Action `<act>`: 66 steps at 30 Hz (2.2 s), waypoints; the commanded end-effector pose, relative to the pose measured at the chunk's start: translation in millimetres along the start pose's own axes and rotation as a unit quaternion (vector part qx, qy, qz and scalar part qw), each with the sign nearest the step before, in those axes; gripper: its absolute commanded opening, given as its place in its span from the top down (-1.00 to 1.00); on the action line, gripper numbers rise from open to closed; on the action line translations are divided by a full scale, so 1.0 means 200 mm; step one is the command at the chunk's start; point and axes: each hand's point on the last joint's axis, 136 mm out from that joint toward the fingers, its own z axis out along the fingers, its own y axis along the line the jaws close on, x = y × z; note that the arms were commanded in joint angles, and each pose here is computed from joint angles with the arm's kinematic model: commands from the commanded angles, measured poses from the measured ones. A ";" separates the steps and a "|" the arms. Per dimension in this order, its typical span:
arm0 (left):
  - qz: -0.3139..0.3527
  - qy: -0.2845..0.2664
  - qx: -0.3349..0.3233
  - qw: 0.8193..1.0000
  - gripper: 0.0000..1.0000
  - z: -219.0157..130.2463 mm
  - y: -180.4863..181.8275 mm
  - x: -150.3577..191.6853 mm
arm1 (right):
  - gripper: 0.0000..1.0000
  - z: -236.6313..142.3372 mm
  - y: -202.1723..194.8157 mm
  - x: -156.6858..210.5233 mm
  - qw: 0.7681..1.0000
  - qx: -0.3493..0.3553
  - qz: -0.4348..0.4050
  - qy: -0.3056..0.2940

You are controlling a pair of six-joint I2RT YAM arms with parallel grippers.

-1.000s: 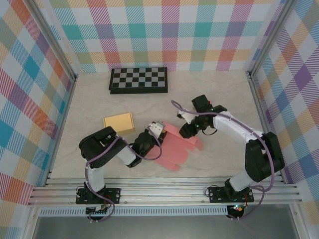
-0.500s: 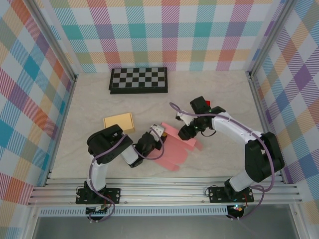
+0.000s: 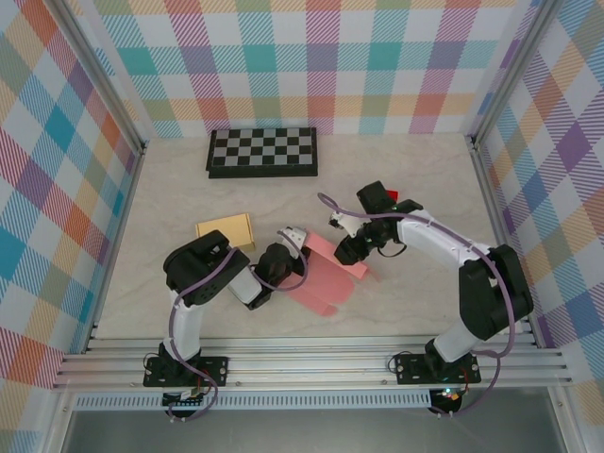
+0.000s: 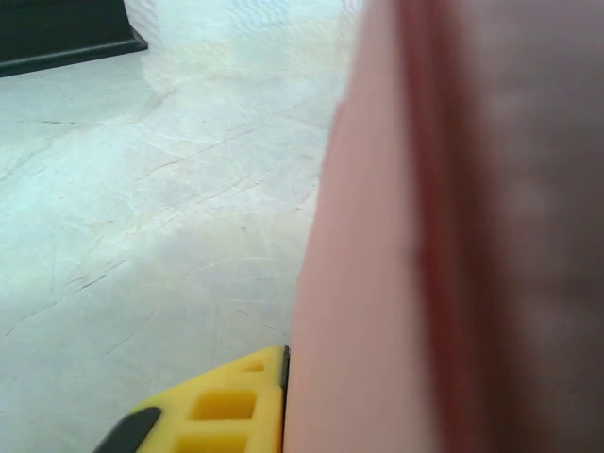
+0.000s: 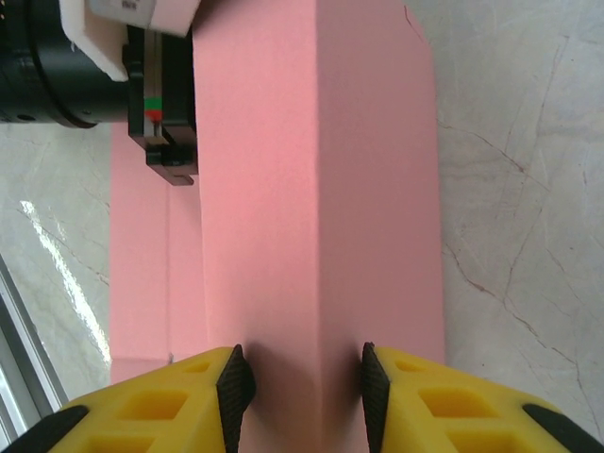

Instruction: Fold the paper box

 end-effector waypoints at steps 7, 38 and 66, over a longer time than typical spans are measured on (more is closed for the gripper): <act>-0.082 -0.032 -0.033 0.996 1.00 -0.01 0.08 -0.13 | 0.22 0.02 -0.07 0.01 0.999 0.010 0.048 0.020; -0.113 -0.014 0.087 0.990 0.29 0.07 0.06 -0.17 | 0.28 0.07 -0.07 -0.01 0.993 -0.064 0.093 0.016; -0.206 -0.029 0.094 0.974 1.00 0.09 0.06 -0.24 | 0.39 0.12 -0.11 -0.02 0.985 -0.095 0.143 0.016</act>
